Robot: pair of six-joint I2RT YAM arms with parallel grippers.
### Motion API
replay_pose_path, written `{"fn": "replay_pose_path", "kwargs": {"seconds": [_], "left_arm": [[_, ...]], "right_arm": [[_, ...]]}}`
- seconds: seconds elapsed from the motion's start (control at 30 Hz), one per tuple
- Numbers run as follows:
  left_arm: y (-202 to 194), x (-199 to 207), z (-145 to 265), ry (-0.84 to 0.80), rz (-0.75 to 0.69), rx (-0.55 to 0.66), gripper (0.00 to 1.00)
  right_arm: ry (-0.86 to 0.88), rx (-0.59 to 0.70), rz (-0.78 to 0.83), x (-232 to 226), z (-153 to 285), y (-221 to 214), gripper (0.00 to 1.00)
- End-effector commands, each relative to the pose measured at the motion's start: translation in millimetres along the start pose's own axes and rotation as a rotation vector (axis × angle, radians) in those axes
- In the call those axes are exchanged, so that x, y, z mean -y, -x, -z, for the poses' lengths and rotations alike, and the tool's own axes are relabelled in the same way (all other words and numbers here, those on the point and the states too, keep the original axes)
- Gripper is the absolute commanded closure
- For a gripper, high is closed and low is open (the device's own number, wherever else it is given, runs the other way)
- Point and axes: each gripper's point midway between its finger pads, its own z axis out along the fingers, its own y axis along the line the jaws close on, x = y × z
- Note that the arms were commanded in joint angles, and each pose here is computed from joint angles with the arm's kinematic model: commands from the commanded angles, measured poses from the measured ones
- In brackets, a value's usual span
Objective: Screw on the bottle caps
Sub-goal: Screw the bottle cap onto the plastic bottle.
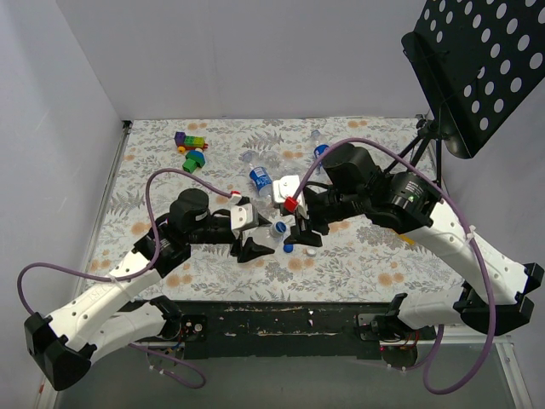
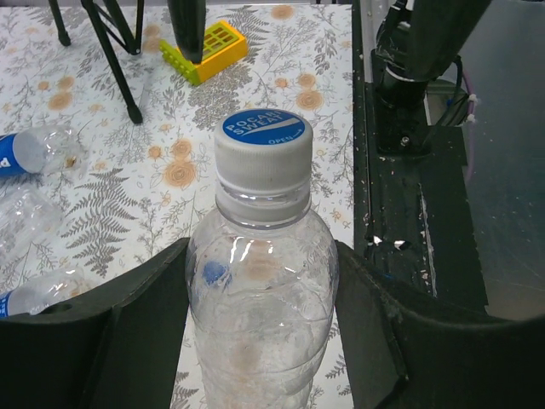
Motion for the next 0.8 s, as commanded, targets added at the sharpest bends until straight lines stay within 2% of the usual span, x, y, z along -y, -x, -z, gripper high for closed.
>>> {"fn": "replay_pose_path", "kwargs": {"seconds": [0.0,0.17,0.37,0.5,0.53,0.57,0.6,0.63,0.7,0.77], "left_arm": [[23.4,7.6,1.8,-0.059,-0.054,0.047,1.00],[27.5,8.1,0.9,-0.070,-0.062,0.053,1.00],[31.5,8.5,1.2,-0.074,-0.072,0.059,1.00],[33.1,6.3,1.5,-0.066,-0.082,0.060,1.00],[33.4,4.6,1.6,-0.058,-0.085,0.061,1.00],[33.5,2.3,1.3,-0.044,-0.087,0.059,1.00],[34.9,-2.1,1.8,-0.020,-0.092,0.059,1.00],[34.3,-7.5,1.8,0.007,-0.093,0.055,1.00],[35.4,-21.3,2.9,0.084,-0.102,0.050,1.00],[35.5,-35.4,5.6,0.165,-0.118,0.048,1.00]], "right_arm": [[0.069,0.027,0.133,-8.0,0.4,4.2,0.35],[0.066,-0.004,0.128,-3.5,-6.0,-2.4,0.39],[0.072,-0.016,0.127,-1.6,-10.2,-4.5,0.50],[0.078,-0.026,0.101,-0.8,-13.4,-5.0,0.65],[0.078,-0.029,0.092,-0.7,-14.0,-5.6,0.73],[0.074,-0.034,0.073,0.2,-15.1,-6.3,0.81],[0.063,-0.044,0.046,2.4,-17.9,-7.4,0.95],[0.041,-0.050,0.011,6.0,-19.5,-7.9,0.99],[-0.044,-0.075,-0.105,19.4,-24.3,-10.8,0.99],[-0.198,-0.098,-0.295,43.0,-28.7,-13.8,0.99]]}}
